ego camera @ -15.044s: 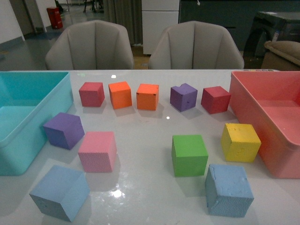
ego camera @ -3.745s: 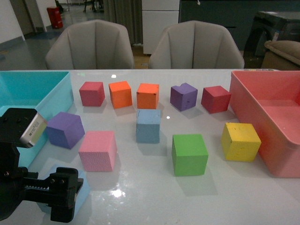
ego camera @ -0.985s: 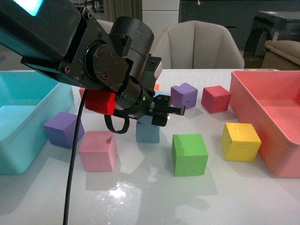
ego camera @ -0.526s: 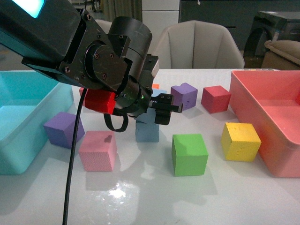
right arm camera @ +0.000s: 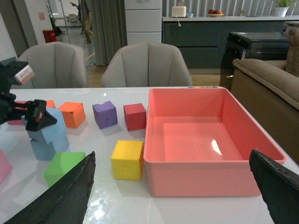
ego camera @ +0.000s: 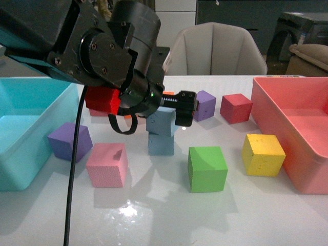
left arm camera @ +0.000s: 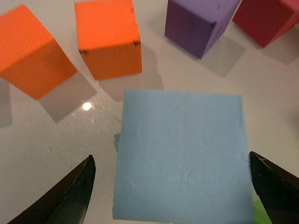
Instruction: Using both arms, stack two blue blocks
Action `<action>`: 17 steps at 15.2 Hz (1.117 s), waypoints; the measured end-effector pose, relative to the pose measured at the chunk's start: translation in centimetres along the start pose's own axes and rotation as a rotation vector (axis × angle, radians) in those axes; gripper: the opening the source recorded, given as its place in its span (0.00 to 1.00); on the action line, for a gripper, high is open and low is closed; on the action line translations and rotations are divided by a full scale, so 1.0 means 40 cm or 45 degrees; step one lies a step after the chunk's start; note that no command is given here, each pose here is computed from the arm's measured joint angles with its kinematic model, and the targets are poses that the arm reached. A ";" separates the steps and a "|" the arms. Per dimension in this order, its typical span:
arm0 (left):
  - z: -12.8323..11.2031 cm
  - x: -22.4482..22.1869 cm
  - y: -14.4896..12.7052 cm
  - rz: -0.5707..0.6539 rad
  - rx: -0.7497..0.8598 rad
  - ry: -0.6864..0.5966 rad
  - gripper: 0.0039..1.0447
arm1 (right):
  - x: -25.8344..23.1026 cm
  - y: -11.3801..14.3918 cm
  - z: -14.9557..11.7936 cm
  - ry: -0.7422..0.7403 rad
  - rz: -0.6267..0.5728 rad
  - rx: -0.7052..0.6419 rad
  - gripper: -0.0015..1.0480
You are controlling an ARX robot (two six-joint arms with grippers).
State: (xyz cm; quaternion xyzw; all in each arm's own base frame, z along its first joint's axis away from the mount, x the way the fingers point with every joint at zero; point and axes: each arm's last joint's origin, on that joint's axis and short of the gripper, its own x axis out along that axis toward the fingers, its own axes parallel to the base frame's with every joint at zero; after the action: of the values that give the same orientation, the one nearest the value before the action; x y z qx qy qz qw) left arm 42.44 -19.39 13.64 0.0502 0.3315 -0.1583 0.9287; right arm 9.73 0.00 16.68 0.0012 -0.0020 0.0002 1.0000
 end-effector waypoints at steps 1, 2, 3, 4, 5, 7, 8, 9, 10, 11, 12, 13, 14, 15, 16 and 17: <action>0.020 -0.022 -0.006 -0.022 0.000 -0.041 0.94 | 0.000 0.000 0.000 0.000 0.000 0.000 0.94; 0.040 -0.047 -0.015 -0.043 0.002 -0.090 0.94 | 0.000 0.000 0.000 0.000 0.000 0.000 0.94; 0.059 -0.079 -0.025 -0.069 -0.002 -0.147 0.94 | 0.000 0.000 0.000 0.000 0.000 0.000 0.94; 0.074 -0.122 -0.041 -0.102 0.005 -0.227 0.94 | 0.000 0.000 0.000 0.000 0.000 0.000 0.94; 0.085 -0.168 -0.053 -0.135 0.009 -0.309 0.94 | 0.000 0.000 0.000 0.000 0.000 0.000 0.94; 0.103 -0.292 -0.066 -0.199 -0.001 -0.506 0.94 | 0.000 0.000 0.000 0.000 0.000 0.000 0.94; 0.110 -0.368 -0.067 -0.225 -0.011 -0.597 0.94 | 0.000 0.000 0.000 0.000 0.000 0.000 0.94; 0.102 -0.445 -0.060 -0.019 -0.055 -0.811 0.84 | 0.000 0.000 0.000 0.000 0.000 0.000 0.94; 0.052 -0.525 -0.018 0.207 -0.110 -0.869 0.72 | 0.000 0.000 0.000 0.000 0.000 0.000 0.94; -0.013 -0.586 0.045 0.366 -0.157 -0.904 0.60 | 0.000 0.000 0.000 0.000 -0.001 0.000 0.94; -0.067 -0.620 0.094 0.438 -0.183 -0.930 0.48 | 0.000 0.000 0.000 0.000 0.000 0.000 0.94; -0.124 -0.630 0.117 0.435 -0.175 -0.914 0.36 | 0.000 0.000 0.000 0.000 0.000 0.000 0.94; -0.174 -0.626 0.128 0.413 -0.157 -0.874 0.25 | 0.000 0.000 0.000 0.000 0.000 0.000 0.94; -0.222 -0.626 0.142 0.398 -0.145 -0.839 0.13 | 0.000 0.000 0.000 0.001 0.000 0.000 0.94; -0.252 -0.640 0.157 0.406 -0.151 -0.849 0.01 | 0.000 0.000 0.000 0.000 0.000 0.000 0.94; -0.279 -0.657 0.171 0.413 -0.152 -0.874 0.01 | 0.000 0.000 0.000 0.000 0.000 0.000 0.94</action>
State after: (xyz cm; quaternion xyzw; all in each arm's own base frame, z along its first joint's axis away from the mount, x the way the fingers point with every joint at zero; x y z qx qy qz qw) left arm 18.79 -3.84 21.51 -0.0080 -0.0025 0.0028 1.0000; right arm 9.73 0.00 16.68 0.0012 -0.0018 0.0002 1.0000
